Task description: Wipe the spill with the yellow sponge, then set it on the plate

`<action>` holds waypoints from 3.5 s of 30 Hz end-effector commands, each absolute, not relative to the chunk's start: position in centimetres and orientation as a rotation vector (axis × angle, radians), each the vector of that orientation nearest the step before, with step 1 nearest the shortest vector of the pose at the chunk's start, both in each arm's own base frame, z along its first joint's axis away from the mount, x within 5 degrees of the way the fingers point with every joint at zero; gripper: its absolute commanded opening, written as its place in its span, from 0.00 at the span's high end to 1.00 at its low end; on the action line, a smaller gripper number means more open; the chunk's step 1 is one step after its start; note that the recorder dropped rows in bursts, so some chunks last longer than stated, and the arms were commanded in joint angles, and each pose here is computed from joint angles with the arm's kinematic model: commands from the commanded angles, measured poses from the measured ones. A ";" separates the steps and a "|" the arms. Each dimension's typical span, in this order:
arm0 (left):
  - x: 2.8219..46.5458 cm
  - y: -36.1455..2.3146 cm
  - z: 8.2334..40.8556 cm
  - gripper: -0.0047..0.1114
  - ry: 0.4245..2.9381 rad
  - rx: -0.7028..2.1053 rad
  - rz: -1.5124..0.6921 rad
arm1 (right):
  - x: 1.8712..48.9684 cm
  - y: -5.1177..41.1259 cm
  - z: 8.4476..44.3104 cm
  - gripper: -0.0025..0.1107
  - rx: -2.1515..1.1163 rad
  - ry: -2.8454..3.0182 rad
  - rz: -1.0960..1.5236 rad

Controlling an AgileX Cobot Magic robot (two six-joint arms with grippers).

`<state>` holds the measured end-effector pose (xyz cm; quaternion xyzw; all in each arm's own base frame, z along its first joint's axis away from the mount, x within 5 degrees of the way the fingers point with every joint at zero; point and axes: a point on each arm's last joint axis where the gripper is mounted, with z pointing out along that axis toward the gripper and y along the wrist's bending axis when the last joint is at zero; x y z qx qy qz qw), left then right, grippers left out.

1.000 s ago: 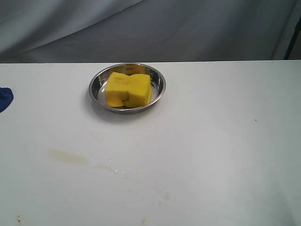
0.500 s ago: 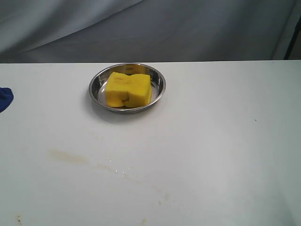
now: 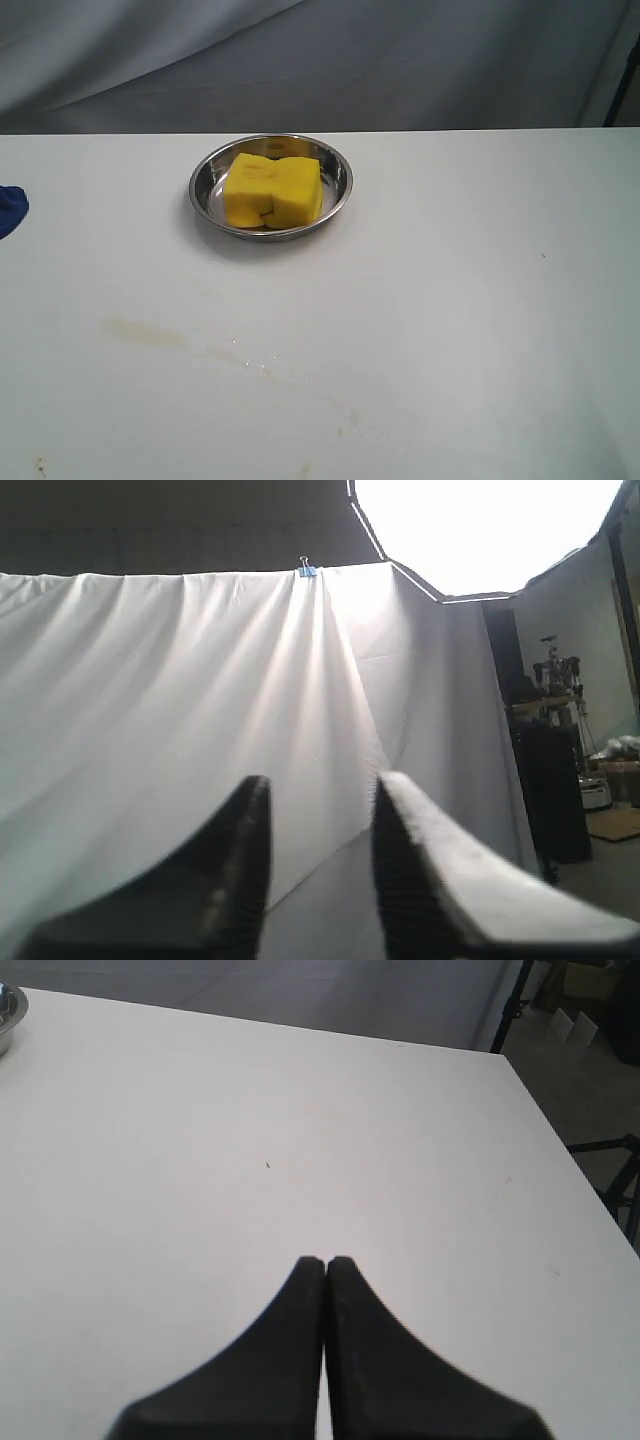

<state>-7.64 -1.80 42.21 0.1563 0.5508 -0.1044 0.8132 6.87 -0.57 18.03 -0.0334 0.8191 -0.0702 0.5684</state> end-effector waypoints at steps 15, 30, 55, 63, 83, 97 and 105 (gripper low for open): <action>-3.2 -0.6 40.0 0.96 1.067 0.126 -0.163 | 6.9 -0.6 17.9 0.98 -0.071 1.923 -0.162; 1.3 -0.2 34.8 0.96 1.120 0.064 -0.099 | 6.9 -0.6 17.9 0.98 -0.071 1.923 -0.162; 5.6 -0.5 22.9 0.96 1.532 0.024 -0.115 | 6.9 -0.6 17.9 0.98 -0.071 1.923 -0.162; 5.9 -0.5 20.0 0.96 1.647 0.036 -0.095 | 6.9 -0.6 17.9 0.98 -0.071 1.923 -0.162; 5.7 -0.4 18.5 0.96 1.808 0.042 -0.083 | 6.9 -0.6 17.9 0.98 -0.071 1.923 -0.162; 5.7 -0.5 18.5 0.96 1.809 0.083 -0.057 | 6.9 -0.6 17.9 0.98 -0.071 1.923 -0.162; 5.7 -0.5 18.5 0.96 1.808 0.065 -0.073 | 6.9 -0.6 17.9 0.98 -0.071 1.923 -0.162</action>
